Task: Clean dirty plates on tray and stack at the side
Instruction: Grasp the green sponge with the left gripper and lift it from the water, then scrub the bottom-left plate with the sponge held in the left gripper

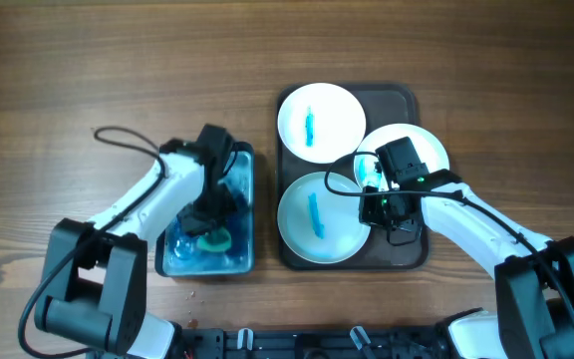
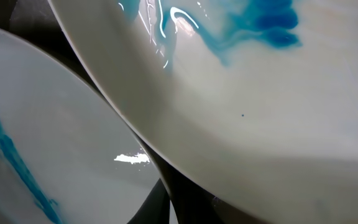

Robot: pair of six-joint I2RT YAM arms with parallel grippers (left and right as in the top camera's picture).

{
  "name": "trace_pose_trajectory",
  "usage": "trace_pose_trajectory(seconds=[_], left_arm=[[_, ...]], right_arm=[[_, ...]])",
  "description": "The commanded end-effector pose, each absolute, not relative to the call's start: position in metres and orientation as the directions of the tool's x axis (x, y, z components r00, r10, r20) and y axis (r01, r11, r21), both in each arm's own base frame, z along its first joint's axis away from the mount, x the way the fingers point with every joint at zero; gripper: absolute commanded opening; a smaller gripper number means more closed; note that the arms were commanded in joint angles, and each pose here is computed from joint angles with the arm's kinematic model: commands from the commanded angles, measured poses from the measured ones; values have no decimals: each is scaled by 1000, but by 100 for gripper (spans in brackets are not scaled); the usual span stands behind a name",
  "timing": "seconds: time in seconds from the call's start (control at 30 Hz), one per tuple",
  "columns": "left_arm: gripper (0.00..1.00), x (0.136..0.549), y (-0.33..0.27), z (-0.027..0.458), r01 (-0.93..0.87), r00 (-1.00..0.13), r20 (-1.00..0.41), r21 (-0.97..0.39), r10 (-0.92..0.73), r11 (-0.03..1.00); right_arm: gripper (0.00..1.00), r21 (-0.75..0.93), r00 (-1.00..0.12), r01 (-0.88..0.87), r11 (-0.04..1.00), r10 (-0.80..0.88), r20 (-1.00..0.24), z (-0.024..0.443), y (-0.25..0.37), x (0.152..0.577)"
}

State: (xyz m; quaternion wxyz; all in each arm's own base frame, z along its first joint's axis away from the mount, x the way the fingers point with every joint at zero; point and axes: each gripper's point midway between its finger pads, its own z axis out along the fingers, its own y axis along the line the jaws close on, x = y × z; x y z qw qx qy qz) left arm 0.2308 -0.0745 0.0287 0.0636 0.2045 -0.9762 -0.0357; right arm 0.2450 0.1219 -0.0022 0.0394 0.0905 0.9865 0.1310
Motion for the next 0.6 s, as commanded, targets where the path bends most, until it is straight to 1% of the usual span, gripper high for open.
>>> trace_pose_trajectory(seconds=[0.0,0.1,0.17,0.23,0.3,0.47,0.57], left_arm=[[4,265,-80,64,-322,-945,39,54,-324,945],[4,280,-96,85,-277,-961,19,-20,-276,961],[4,285,-120,90,-258,-966,31,-126,-256,958],[4,290,-155,95,-217,-976,44,-269,-213,938],[4,293,-180,99,-167,-985,27,-344,-168,924],[4,291,-238,97,-53,-996,-50,-397,-79,916],[4,281,-272,82,11,-998,-55,-408,-12,913]], right_arm=[[4,160,-967,226,961,241,-80,-13,94,250],[4,216,-980,164,963,184,-74,-11,101,252],[4,228,-983,147,963,168,-74,-11,104,252],[5,230,-985,137,963,158,-74,-11,104,251],[4,233,-985,137,963,158,-73,-10,105,251],[4,233,-984,139,962,160,-73,-10,105,251],[4,233,-984,139,963,160,-74,-10,105,252]])
